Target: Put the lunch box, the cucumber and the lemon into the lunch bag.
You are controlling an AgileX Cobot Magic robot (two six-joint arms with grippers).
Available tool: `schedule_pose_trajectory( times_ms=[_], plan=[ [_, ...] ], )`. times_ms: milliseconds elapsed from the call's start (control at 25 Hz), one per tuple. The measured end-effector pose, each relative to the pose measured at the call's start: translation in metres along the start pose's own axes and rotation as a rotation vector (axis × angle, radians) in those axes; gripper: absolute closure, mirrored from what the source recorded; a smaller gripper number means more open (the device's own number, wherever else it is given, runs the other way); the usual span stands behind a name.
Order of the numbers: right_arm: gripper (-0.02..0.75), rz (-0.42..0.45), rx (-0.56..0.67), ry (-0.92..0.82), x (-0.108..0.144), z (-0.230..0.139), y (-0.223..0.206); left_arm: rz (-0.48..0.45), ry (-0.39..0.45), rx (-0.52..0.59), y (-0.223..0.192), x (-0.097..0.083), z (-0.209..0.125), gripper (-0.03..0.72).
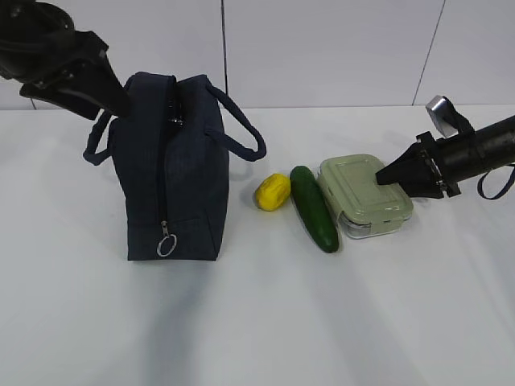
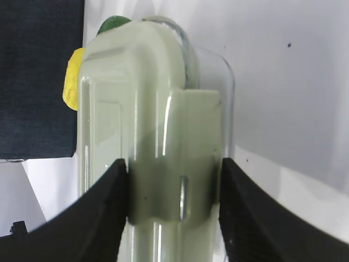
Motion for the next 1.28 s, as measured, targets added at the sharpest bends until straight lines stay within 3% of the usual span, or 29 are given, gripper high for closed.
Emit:
schedule_pose_trajectory(
  times_ms=[280,360,440,520,600,1000,1160,1280],
  plan=[
    [0.357,0.000,0.000,-0.002,0.000,0.000,0.000,0.046,0.028,0.085,-0.039,0.023,0.004,0.286],
    [0.358,0.000,0.000,-0.002,0.000,0.000,0.000,0.053,0.040,0.108,-0.047,0.028,0.001,0.317],
    [0.358,0.000,0.000,-0.002,0.000,0.000,0.000,0.070,0.035,0.131,-0.052,0.032,-0.001,0.420],
    [0.358,0.000,0.000,-0.002,0.000,0.000,0.000,0.106,0.011,0.144,-0.051,0.037,-0.002,0.589],
    [0.358,0.000,0.000,-0.002,0.000,0.000,0.000,0.145,-0.016,0.159,-0.050,0.042,-0.003,0.652],
    [0.358,0.001,-0.001,-0.002,0.000,0.000,0.000,0.249,-0.046,0.169,-0.016,0.041,0.011,0.669],
    [0.358,0.001,-0.001,-0.002,0.000,0.000,0.000,0.265,-0.065,0.117,-0.001,0.031,0.026,0.669],
    [0.358,0.001,-0.001,-0.002,0.000,0.000,0.000,0.266,-0.093,0.137,-0.007,0.022,0.024,0.669]
  ],
)
Point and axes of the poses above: a point on each arm's last joint axis where the gripper is mounted, y pointing back along that axis away from the gripper, x along the wrist's bending axis when the last joint is at zero, z = x × y, the point moved 4 cm from there along -y, pointing out along that axis toward the gripper, and after that the axes turned 6 degrees about y, right-handed, at the moved point
